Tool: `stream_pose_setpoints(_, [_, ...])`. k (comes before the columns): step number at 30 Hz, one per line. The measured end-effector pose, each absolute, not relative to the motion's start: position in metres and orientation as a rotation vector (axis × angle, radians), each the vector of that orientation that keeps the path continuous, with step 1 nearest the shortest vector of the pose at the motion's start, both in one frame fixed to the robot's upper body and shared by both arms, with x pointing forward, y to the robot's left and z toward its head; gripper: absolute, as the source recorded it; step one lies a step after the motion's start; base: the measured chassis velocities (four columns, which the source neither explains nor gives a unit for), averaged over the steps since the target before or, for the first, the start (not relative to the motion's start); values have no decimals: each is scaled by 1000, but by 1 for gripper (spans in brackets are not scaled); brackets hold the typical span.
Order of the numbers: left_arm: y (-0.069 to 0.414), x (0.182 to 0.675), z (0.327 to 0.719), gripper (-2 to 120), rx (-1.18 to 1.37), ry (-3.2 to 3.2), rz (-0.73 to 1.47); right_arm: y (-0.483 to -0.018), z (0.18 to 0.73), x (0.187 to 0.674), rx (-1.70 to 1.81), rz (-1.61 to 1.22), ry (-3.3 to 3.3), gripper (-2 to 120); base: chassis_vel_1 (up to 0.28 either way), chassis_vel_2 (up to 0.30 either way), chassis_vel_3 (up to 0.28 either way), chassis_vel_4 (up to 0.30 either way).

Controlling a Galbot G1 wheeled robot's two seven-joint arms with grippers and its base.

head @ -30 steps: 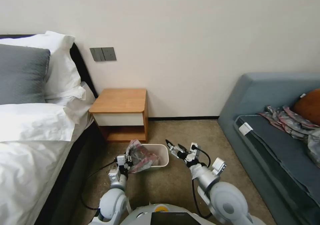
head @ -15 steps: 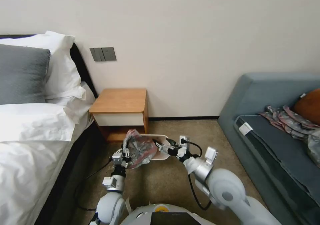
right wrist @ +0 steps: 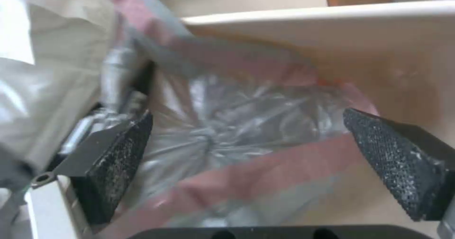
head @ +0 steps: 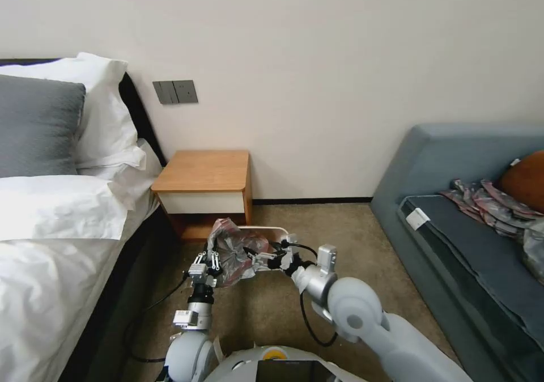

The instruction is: Pick up the garbage bag from the table and place it over the trash can.

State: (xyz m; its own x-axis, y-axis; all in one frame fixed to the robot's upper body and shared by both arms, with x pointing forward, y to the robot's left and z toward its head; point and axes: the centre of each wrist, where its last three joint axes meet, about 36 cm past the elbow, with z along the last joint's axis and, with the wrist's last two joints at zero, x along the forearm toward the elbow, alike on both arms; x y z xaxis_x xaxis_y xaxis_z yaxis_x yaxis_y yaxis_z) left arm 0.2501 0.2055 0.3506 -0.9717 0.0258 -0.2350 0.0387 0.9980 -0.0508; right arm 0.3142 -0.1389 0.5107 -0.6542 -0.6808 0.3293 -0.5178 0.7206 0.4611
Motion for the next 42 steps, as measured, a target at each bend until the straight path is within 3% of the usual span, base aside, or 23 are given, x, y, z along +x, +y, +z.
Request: stream_pose_setpoints(42, [207, 248, 355, 8, 59, 2828, 7, -77, 472, 356, 756, -228, -2578, 100, 0, 0, 0, 0])
